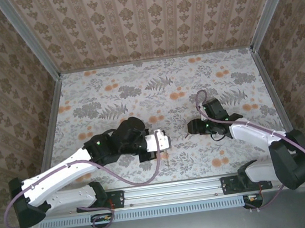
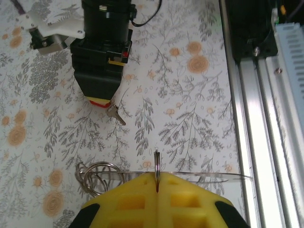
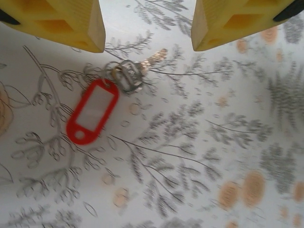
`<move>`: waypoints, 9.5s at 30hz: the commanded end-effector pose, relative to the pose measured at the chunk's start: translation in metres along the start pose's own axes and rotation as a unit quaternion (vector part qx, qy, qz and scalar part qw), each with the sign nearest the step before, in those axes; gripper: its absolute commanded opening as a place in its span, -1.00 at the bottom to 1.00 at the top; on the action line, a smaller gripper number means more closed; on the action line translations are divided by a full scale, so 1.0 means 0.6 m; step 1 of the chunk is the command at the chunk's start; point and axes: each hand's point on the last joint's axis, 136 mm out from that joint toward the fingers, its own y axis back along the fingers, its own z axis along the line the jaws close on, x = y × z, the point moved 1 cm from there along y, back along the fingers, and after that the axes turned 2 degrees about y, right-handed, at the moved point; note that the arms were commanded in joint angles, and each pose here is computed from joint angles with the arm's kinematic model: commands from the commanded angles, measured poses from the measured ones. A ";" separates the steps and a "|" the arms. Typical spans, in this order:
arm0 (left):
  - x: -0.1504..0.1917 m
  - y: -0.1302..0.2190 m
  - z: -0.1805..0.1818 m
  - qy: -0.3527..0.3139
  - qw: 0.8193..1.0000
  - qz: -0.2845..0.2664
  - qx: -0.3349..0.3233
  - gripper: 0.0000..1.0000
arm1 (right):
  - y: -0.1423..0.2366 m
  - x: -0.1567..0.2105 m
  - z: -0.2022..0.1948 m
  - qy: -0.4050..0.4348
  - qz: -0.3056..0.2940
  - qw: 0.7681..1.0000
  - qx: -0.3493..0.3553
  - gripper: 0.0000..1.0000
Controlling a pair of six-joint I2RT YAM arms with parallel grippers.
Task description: Put the keys on the keyring
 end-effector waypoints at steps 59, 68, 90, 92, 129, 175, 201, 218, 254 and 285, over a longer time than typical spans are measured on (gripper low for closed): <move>-0.116 0.151 -0.001 0.104 0.948 -0.261 0.152 -1.00 | 0.357 0.025 0.425 0.348 -0.234 0.761 -0.495 -0.27; -0.110 0.139 0.007 0.090 0.955 -0.253 0.130 -1.00 | 0.357 0.026 0.445 0.367 -0.230 0.747 -0.504 -0.28; -0.109 0.135 0.004 0.088 0.956 -0.245 0.136 -1.00 | 0.348 0.027 0.450 0.407 -0.232 0.742 -0.479 -1.00; -0.107 0.135 0.005 0.088 0.959 -0.238 0.129 -1.00 | 0.349 0.028 0.445 0.420 -0.232 0.744 -0.465 -1.00; -0.115 0.132 -0.011 0.030 0.975 -0.187 0.121 -1.00 | 0.320 0.030 0.391 0.455 -0.216 0.789 -0.351 0.03; -0.145 0.295 -0.094 -0.133 0.918 -0.333 0.170 -1.00 | 0.027 -0.106 0.046 0.032 -0.042 0.997 -0.059 1.00; -0.150 0.318 -0.111 -0.150 0.904 -0.356 0.185 -1.00 | 0.027 -0.064 0.014 0.009 -0.026 0.999 -0.033 0.98; -0.151 0.319 -0.112 -0.154 0.901 -0.360 0.184 -1.00 | 0.024 -0.030 0.008 0.007 -0.003 0.999 -0.042 0.97; -0.156 0.292 -0.077 -0.115 0.920 -0.342 0.150 -1.00 | 0.025 -0.005 0.020 0.015 0.001 0.997 -0.080 0.69; -0.181 0.386 -0.142 -0.201 0.858 -0.400 0.251 -1.00 | 0.032 -0.049 0.068 0.070 -0.037 0.987 -0.143 0.62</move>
